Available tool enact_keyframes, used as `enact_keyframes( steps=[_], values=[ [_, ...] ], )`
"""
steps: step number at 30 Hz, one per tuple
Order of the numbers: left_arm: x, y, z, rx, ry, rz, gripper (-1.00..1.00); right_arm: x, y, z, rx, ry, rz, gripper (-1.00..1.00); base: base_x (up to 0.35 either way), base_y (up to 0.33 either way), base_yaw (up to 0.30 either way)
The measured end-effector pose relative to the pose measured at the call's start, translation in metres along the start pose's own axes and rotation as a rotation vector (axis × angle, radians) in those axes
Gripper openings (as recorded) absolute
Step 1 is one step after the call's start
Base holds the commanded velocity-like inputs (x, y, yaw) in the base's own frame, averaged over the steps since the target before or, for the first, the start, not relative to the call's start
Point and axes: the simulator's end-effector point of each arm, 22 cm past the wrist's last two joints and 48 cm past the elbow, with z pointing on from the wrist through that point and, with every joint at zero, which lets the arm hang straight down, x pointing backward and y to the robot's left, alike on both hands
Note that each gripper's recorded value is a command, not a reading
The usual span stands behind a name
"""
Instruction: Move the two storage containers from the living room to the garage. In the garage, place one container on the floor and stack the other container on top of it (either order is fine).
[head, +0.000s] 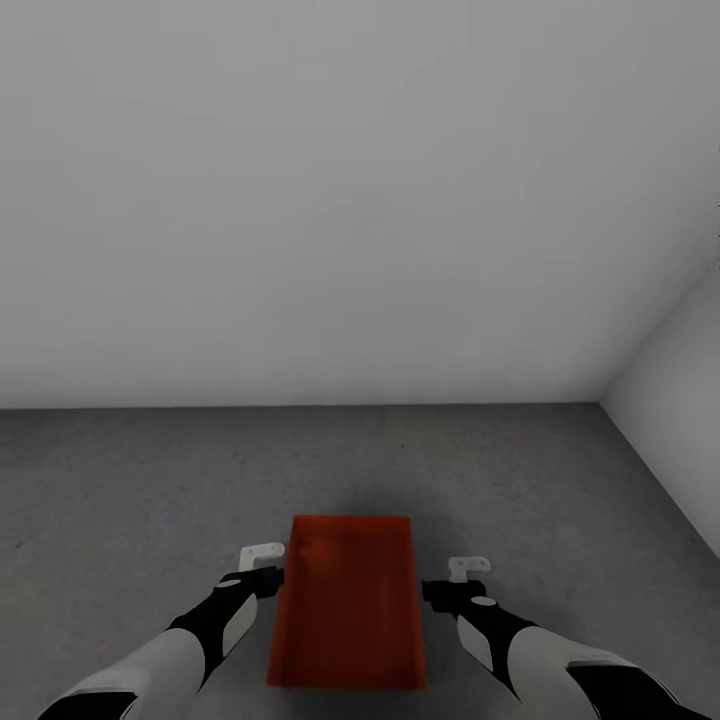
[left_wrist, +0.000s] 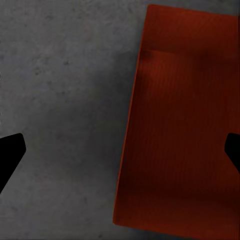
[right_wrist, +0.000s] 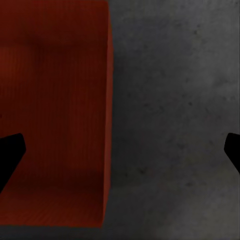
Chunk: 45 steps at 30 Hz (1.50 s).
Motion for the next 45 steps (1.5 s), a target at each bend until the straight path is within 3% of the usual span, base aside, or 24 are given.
enact_keyframes(
  steps=[45],
  values=[
    [-0.03, 0.002, -0.064, 0.0, 0.0, 0.0, 1.0, -0.032, 0.001, -0.063, 0.001, -0.001, 0.001, 1.0, 0.0, 0.0, 0.0]
  ],
)
